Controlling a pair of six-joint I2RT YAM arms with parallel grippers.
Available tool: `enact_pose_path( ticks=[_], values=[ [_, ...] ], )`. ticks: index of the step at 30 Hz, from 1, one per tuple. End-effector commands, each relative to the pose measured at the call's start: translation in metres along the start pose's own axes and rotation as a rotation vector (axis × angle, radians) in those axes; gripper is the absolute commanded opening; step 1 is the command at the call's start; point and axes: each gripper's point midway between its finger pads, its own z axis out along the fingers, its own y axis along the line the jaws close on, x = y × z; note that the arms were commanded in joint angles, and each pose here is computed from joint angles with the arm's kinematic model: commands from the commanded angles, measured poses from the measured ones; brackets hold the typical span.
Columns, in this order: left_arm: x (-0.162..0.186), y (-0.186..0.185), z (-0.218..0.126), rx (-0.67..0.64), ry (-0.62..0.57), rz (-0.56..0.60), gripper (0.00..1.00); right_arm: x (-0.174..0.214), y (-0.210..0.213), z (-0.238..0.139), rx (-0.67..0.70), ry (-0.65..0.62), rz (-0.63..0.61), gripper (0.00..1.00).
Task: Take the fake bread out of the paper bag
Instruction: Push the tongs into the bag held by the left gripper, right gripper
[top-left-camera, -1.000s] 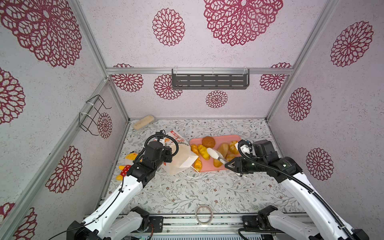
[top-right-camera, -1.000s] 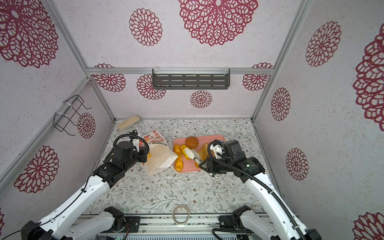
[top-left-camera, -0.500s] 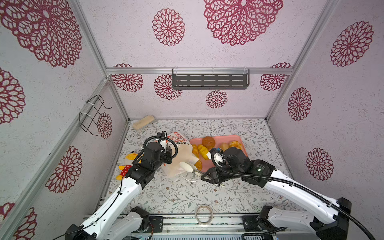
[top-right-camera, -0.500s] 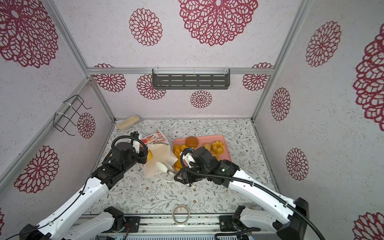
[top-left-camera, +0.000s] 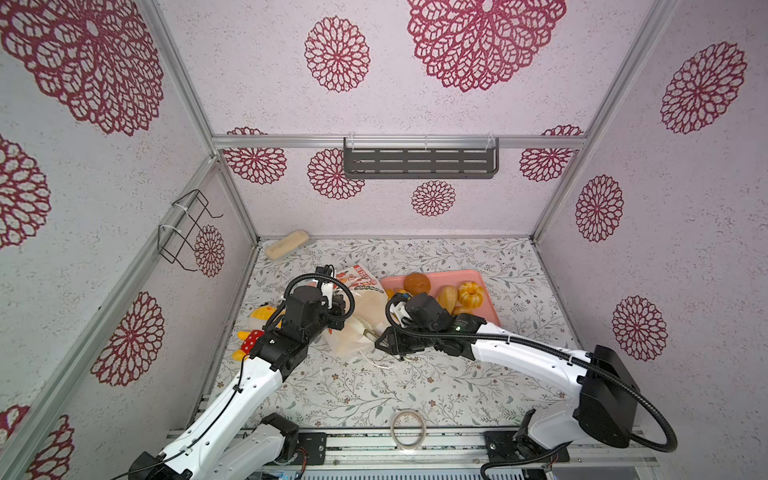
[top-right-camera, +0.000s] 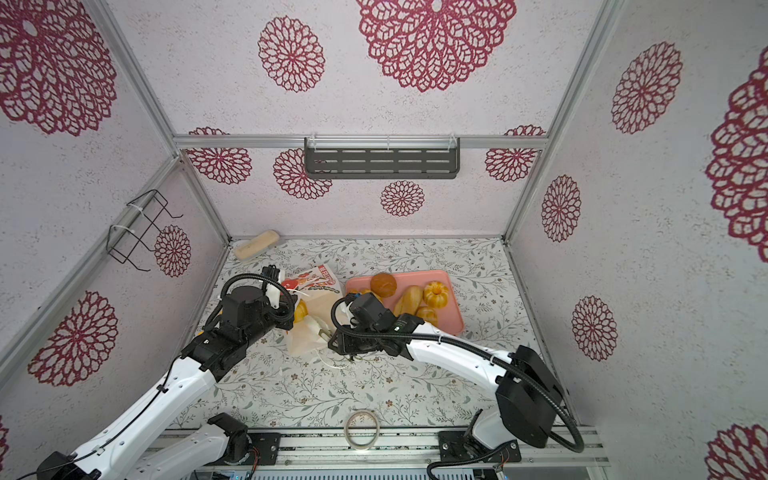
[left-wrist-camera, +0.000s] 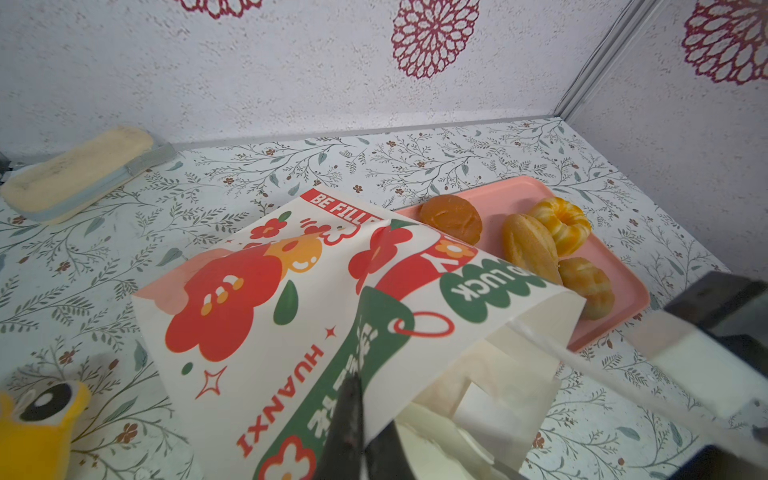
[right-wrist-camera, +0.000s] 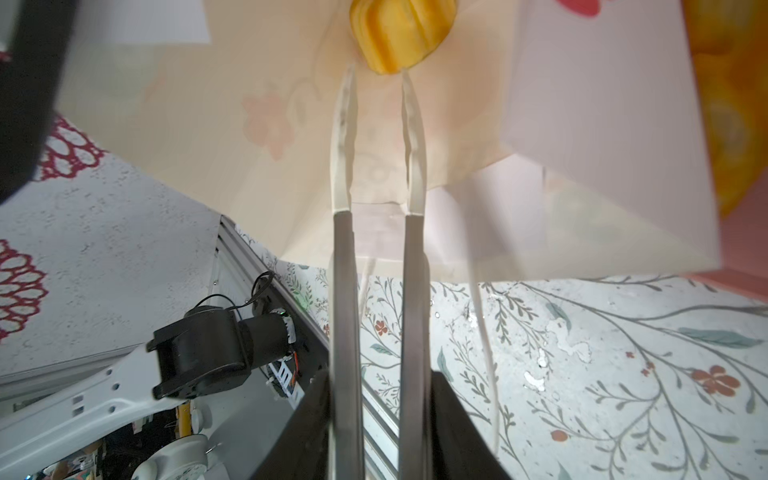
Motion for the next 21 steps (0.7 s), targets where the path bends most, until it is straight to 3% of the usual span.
enact_pose_path(
  ticks=[1, 7, 21],
  values=[
    [-0.006, -0.004, 0.000, 0.022, -0.029, -0.002, 0.00, -0.038, 0.032, -0.008, -0.062, -0.116, -0.071, 0.42],
    [-0.005, -0.004, 0.001, 0.024, -0.028, -0.002, 0.00, -0.050, 0.029, 0.011, -0.049, -0.120, -0.057, 0.46],
    [-0.005, -0.005, -0.002, 0.036, -0.035, -0.010, 0.00, -0.065, 0.017, 0.032, 0.016, -0.114, -0.043, 0.46]
  ],
)
